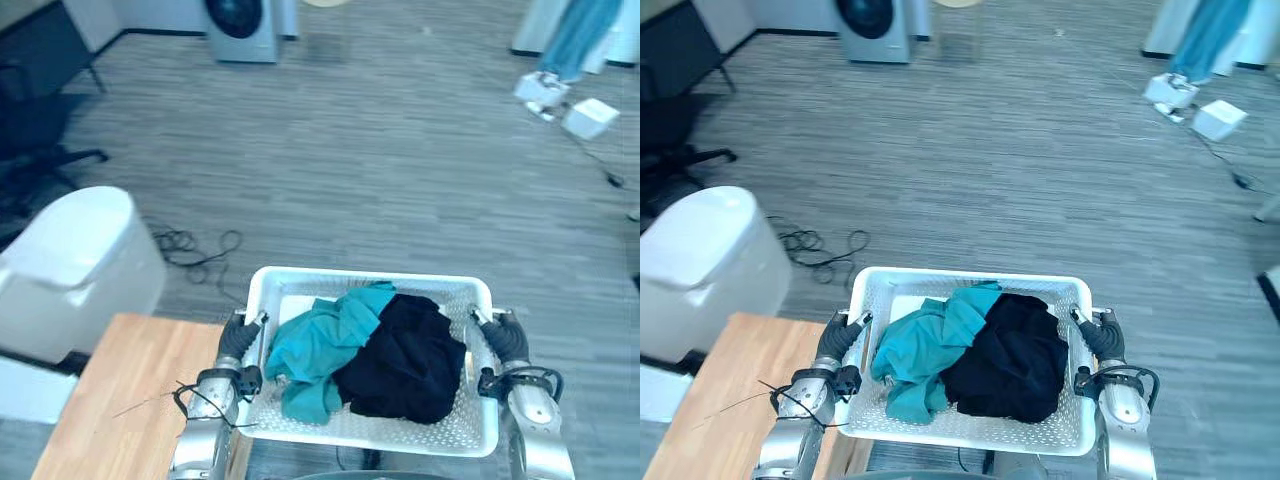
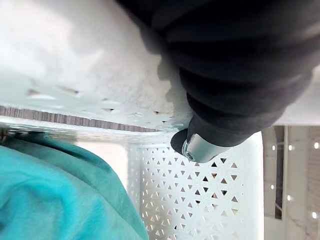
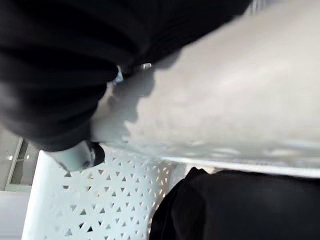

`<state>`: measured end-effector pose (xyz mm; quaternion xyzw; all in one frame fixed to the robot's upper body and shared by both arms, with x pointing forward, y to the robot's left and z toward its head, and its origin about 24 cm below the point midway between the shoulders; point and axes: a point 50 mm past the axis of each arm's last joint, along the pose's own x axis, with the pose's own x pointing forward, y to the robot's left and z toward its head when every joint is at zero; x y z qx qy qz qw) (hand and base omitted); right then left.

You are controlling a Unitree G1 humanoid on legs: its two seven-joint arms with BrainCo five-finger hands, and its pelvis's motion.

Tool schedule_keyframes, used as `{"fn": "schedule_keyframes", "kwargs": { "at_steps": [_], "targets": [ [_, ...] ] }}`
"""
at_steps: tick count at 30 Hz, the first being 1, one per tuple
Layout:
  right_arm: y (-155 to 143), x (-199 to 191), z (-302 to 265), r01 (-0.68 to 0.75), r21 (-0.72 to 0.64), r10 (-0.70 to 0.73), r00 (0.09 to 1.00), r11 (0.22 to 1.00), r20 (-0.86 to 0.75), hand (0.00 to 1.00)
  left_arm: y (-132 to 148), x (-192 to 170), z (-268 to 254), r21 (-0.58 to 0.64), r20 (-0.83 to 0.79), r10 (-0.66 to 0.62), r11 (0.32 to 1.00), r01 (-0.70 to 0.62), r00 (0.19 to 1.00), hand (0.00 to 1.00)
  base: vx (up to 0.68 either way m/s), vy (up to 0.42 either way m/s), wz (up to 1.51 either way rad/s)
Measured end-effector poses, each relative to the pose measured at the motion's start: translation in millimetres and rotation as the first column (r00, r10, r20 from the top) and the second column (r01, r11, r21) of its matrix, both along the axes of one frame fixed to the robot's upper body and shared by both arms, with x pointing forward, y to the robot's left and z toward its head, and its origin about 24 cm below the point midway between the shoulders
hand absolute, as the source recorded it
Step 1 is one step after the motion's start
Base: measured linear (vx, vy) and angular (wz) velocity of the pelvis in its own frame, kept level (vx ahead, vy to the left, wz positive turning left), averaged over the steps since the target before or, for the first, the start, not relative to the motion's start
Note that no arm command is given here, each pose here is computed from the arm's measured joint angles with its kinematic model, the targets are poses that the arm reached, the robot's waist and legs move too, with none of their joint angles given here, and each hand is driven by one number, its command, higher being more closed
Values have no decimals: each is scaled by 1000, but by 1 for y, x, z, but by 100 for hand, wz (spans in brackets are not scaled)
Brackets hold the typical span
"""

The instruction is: Pick up the laundry basket with both hands and put the clothes into the washing machine.

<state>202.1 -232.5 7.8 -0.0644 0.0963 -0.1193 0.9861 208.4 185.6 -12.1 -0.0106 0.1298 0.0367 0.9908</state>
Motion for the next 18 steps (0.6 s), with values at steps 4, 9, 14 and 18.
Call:
{"fn": "schedule_keyframes", "kwargs": {
  "at_steps": [4, 9, 14, 18],
  "targets": [
    [9, 7, -8, -46, -1, 46, 998, 999, -34, 100, 6, -3, -7, 3, -36, 29, 1000, -29, 999, 100, 132, -159, -87],
    [4, 12, -4, -71, -19, 70, 997, 997, -26, 100, 1, -8, -12, -26, -49, 43, 999, -45, 998, 100, 123, 22, -56],
    [5, 3, -12, -73, 7, 73, 995, 997, -62, 100, 2, -16, -17, -16, -77, 49, 999, -51, 996, 100, 78, 156, 2],
    [9, -3, -17, -67, 29, 69, 995, 997, -76, 100, 3, -21, -18, -2, -85, 50, 999, -51, 995, 100, 77, 159, 26]
  ]
}}
